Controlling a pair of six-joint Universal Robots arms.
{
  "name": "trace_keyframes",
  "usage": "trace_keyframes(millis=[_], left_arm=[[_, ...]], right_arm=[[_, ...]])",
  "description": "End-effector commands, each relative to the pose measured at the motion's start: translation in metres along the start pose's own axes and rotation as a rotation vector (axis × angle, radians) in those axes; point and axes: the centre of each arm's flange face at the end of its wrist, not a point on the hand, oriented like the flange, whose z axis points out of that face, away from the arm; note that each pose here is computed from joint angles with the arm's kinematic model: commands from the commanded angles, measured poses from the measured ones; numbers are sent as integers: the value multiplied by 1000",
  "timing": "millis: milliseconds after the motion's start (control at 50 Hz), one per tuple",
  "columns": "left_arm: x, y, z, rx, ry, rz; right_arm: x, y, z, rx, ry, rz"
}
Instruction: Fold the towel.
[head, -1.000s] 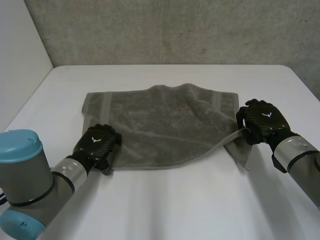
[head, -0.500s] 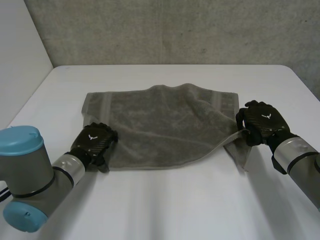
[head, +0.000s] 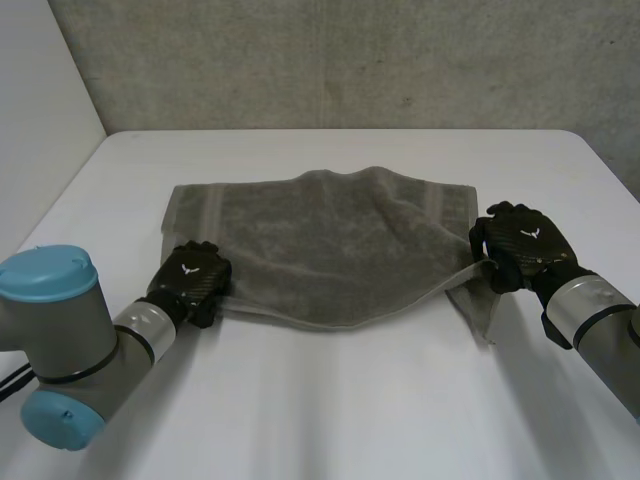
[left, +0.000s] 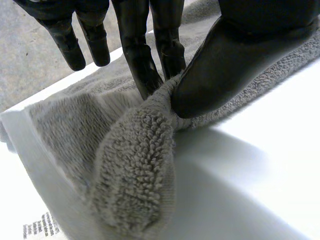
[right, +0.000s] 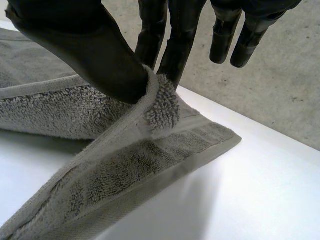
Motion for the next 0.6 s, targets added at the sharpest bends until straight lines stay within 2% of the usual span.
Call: trace_keyframes(millis=[20, 240, 440, 540, 600], left_arm=[[-2, -10, -3, 25, -4, 4], [-15, -22, -11, 25, -26, -59], [-28, -38, -26, 14, -33, -77], [-34, -59, -41, 54, -33, -74], [-45, -75, -49, 108, -67, -63]], right_arm=[[2, -2, 0, 4, 3, 0], [4, -7, -5, -15, 6, -12], [2, -16, -13, -46, -11, -105], [-1, -34, -23, -21, -32, -121], [-11, -56, -31, 38, -97, -131]])
